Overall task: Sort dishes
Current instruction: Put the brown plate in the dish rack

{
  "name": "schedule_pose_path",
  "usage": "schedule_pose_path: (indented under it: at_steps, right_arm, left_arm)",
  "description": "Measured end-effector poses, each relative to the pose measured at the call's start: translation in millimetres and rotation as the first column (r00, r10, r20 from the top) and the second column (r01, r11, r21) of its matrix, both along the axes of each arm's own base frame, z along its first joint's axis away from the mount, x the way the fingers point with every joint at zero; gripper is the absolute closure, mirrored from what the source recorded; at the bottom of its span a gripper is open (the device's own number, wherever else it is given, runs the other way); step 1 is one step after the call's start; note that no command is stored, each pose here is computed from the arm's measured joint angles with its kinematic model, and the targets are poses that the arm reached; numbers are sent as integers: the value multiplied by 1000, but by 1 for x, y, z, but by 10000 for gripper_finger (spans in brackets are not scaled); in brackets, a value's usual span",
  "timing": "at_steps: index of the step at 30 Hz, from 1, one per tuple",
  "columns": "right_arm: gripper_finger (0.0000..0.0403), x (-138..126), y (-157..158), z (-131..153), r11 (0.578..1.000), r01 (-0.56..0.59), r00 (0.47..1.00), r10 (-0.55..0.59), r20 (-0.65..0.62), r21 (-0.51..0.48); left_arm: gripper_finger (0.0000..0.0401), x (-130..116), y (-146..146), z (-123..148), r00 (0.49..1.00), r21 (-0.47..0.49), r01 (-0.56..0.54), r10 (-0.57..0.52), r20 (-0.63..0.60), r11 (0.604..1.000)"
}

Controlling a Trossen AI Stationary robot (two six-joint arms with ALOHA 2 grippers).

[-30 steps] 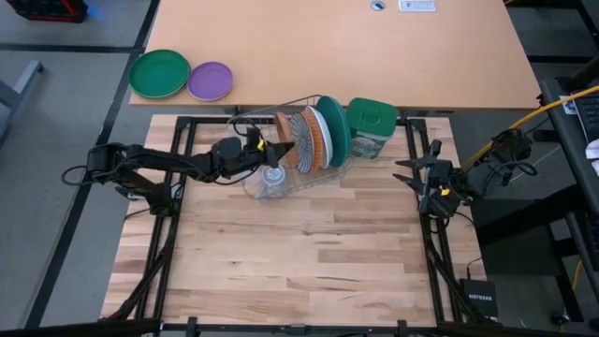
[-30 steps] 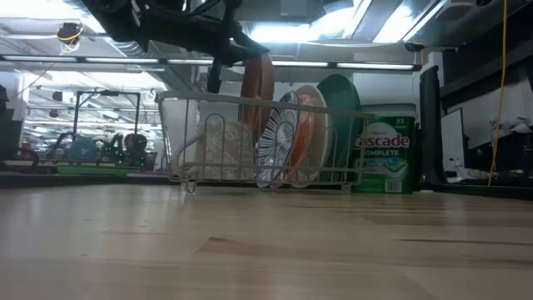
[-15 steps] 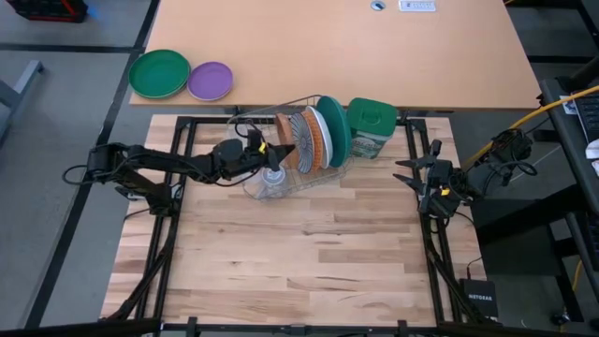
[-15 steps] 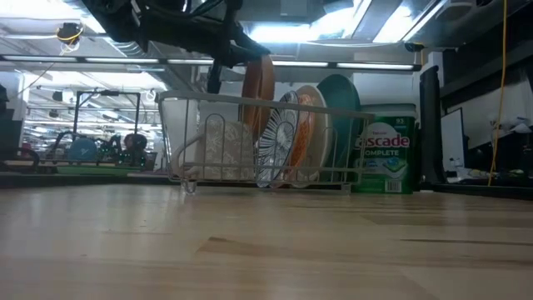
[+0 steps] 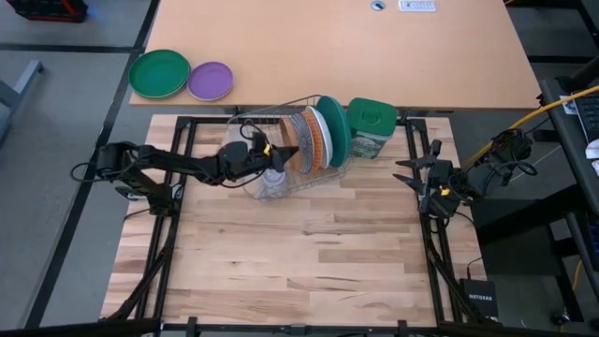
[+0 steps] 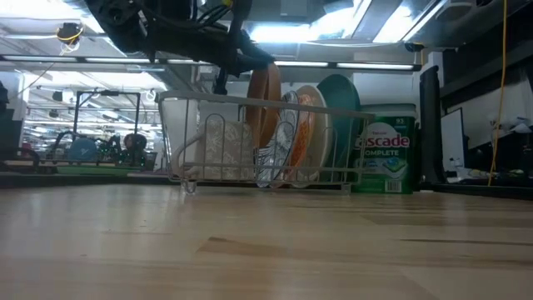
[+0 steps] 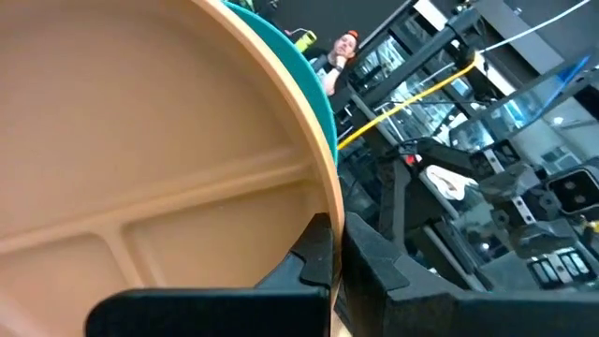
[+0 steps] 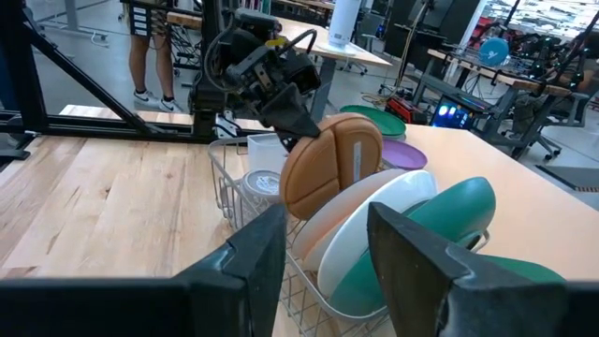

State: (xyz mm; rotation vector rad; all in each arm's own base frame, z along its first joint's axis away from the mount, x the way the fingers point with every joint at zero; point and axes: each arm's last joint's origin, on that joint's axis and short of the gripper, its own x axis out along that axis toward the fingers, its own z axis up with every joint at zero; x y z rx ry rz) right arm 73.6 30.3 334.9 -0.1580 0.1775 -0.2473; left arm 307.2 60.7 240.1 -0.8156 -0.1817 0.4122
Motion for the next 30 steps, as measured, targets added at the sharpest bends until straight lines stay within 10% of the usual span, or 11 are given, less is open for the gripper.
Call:
schedule_pose_path:
  at_steps: [30]
  right_arm:
    - [246, 0, 0, 0, 1000, -2, 1000, 2, -1, -1]
  left_arm:
    - [337, -4, 8, -20, 982, -77, -39, 24, -187, 996]
